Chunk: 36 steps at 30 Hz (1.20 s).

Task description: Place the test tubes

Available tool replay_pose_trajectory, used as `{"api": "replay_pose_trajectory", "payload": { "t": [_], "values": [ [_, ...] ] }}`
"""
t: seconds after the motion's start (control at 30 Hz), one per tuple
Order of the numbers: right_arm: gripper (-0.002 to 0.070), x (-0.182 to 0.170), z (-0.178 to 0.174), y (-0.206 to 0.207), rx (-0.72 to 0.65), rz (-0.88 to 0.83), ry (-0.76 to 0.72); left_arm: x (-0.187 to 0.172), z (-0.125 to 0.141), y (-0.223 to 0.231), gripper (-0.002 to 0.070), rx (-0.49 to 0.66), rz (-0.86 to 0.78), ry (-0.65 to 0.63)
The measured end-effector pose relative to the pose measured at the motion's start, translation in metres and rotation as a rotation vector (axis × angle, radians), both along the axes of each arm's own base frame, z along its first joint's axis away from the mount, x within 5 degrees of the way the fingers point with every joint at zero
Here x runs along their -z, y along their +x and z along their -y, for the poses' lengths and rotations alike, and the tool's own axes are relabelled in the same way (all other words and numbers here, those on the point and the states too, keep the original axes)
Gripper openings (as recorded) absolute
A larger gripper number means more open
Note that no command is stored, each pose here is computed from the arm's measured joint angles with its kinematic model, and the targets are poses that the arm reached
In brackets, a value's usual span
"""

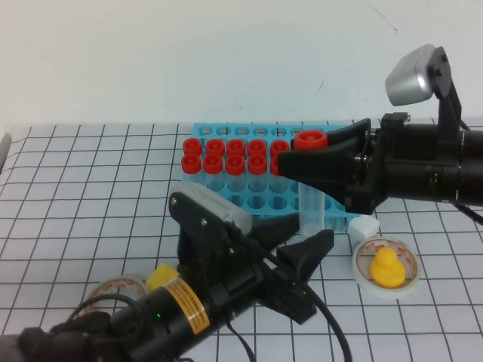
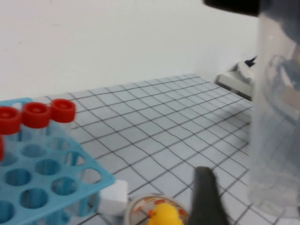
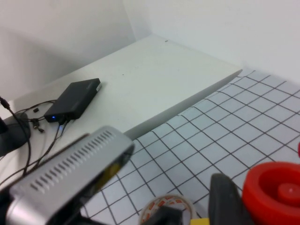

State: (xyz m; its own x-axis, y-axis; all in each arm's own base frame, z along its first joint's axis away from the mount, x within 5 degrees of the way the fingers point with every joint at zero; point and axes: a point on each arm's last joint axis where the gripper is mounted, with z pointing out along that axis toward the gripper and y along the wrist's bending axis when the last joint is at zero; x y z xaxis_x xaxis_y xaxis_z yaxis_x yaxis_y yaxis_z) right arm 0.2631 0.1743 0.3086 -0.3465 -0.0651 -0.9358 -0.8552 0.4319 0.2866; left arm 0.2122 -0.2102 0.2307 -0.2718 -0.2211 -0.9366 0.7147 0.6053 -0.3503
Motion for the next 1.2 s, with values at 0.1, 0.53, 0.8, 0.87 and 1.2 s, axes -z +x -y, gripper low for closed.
{"api": "replay_pose_trajectory", "payload": {
  "t": [0.1, 0.53, 0.8, 0.87, 1.2],
  "values": [
    [0.0268, 0.001, 0.001, 0.002, 0.023, 0.006, -0.012, -0.002, -0.008, 0.005, 0.0455, -0.028, -0.002, 0.018],
    [0.0268, -0.002, 0.008, 0.007, 0.132, 0.035, -0.054, -0.027, -0.094, -0.047, 0.018, -0.148, -0.002, 0.258],
    [0.0268, -0.002, 0.008, 0.007, 0.134, 0.035, -0.054, -0.018, -0.149, -0.118, 0.0004, -0.265, 0.057, 0.25],
    [0.0268, -0.002, 0.008, 0.007, 0.134, 0.035, -0.054, -0.013, -0.159, -0.128, 0.0001, -0.306, 0.051, 0.26],
    [0.0268, -0.002, 0.008, 0.007, 0.135, 0.036, -0.055, -0.013, -0.18, -0.151, 0.0, -0.383, 0.112, 0.204]
  ]
}}
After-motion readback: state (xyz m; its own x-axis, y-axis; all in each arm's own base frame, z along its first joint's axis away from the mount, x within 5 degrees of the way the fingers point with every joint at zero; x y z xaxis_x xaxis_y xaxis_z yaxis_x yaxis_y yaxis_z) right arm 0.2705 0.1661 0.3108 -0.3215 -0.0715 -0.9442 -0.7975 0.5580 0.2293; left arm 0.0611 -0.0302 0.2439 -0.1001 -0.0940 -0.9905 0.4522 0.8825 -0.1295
